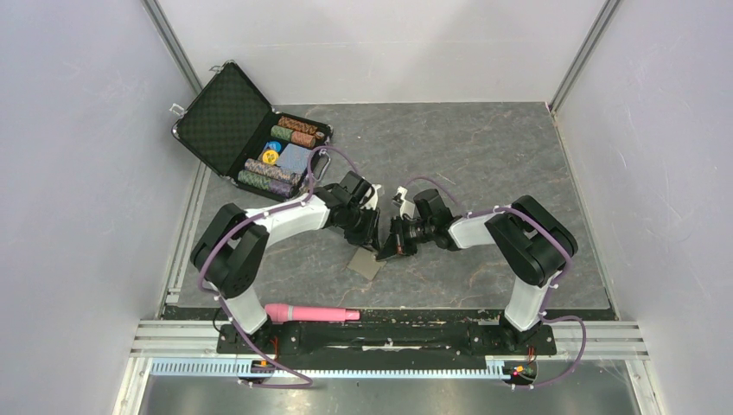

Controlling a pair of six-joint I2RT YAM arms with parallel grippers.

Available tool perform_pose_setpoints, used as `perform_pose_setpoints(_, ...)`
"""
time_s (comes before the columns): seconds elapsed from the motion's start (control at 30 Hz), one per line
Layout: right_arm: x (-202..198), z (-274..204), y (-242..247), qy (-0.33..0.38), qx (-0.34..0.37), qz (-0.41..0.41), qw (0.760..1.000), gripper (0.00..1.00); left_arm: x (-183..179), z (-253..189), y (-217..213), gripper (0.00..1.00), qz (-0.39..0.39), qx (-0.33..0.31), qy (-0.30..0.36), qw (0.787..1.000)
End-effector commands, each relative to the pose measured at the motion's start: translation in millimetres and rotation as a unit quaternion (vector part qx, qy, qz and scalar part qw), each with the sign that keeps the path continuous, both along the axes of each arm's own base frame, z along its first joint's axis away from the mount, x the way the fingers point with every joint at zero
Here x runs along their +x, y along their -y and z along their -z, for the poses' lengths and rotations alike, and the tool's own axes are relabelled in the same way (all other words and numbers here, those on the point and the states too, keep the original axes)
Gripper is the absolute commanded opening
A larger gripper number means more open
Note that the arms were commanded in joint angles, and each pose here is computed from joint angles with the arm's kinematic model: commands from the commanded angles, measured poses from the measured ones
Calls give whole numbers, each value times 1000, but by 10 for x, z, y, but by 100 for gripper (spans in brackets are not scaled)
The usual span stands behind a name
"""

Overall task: Put the credit cards into the card holder
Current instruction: Close the card holder at the center of the board.

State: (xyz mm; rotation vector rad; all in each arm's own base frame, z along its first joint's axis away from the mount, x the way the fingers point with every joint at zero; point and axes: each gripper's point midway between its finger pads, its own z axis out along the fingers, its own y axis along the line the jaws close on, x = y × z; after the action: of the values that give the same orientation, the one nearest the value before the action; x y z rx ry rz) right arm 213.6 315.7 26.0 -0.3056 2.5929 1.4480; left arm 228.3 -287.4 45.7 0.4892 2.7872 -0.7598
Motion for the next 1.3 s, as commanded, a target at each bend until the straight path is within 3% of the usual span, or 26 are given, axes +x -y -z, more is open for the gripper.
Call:
perform_pose_setpoints(0.0, 30, 48, 14, 14, -7, 5, 1000, 0, -53, 44, 123, 31, 9, -30, -30, 999)
perform_pose_setpoints(0.27, 31, 50, 12, 13, -7, 4, 1000, 0, -65, 153, -49, 37, 1, 14, -27, 1000)
perform_pose_setpoints(0.4, 26, 58, 11, 12, -7, 4, 1000, 0, -123, 171, 0, 22, 14, -1, -41, 999)
perform_pose_setpoints(0.53, 26, 61, 14, 12, -8, 4, 1000, 0, -159, 144, 46, 19, 26, -16, -51, 998)
perform_pose_setpoints(0.7, 31, 63, 11, 11, -8, 4, 1000, 0, -170, 115, 29, 24, 25, -17, -54, 998)
perform_pose_setpoints(0.83, 30, 69, 7, 11, -8, 3, 1000, 0, -153, 122, -46, 36, 17, 4, -47, 999)
perform_pose_setpoints(1.1, 38, 68, 2, 10, -8, 3, 1000, 0, -185, 104, -36, 29, 23, -2, -53, 998)
perform_pose_setpoints(1.27, 50, 64, -9, 12, -7, 3, 1000, 0, -166, 31, -56, 39, 22, 2, -44, 999)
